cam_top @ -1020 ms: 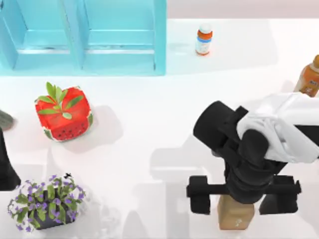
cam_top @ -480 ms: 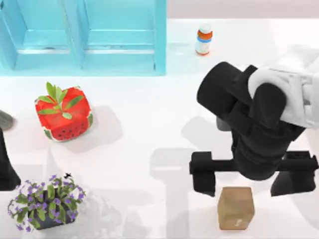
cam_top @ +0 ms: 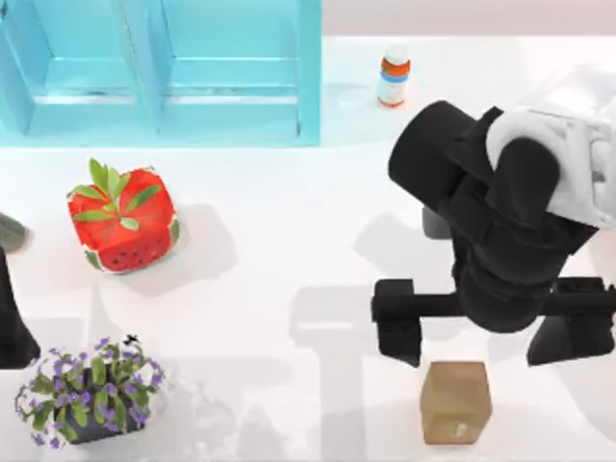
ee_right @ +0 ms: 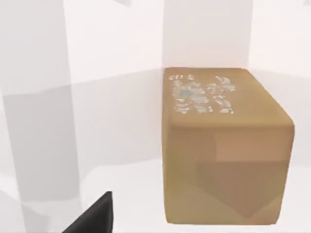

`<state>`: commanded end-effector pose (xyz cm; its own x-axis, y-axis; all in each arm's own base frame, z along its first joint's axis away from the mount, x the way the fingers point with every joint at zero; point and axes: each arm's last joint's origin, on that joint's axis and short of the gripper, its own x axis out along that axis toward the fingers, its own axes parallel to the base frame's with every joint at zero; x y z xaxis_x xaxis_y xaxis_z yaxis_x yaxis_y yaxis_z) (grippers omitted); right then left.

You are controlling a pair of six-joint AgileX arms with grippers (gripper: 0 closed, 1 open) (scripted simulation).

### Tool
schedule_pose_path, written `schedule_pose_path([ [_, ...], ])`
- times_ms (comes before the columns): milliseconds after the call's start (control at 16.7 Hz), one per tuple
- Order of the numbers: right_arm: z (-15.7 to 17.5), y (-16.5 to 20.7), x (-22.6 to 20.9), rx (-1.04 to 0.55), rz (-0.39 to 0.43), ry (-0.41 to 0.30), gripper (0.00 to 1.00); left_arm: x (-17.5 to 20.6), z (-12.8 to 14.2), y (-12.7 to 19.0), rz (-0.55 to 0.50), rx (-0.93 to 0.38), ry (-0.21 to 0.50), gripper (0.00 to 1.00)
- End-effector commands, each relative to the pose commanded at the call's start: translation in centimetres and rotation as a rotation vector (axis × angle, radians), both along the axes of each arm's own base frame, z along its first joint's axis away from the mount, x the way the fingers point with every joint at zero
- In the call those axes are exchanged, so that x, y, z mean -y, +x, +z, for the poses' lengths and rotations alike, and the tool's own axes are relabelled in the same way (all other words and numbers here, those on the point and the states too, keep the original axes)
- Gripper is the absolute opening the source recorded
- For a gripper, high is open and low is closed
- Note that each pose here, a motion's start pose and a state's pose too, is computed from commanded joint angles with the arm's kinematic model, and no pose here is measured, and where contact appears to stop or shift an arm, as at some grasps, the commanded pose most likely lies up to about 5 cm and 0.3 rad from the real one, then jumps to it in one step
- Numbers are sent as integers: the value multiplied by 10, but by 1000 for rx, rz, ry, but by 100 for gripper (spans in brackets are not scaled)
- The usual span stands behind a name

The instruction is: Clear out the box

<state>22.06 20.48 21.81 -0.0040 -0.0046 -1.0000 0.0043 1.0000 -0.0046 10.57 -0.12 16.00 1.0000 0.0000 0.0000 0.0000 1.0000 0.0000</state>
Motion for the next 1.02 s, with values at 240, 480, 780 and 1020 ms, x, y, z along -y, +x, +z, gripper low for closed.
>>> schedule_pose_path([
  [240,7,50,32,-16,-2,-5,100,0,0,0,0,0,0,100],
  [480,17,114,115,-30,-13,0,100,0,0,0,0,0,0,100],
  [780,30,148,263,-20,-23,14,100,0,0,0,0,0,0,100],
  [1020,39,139,343,0,-23,13,100,0,0,0,0,0,0,100],
])
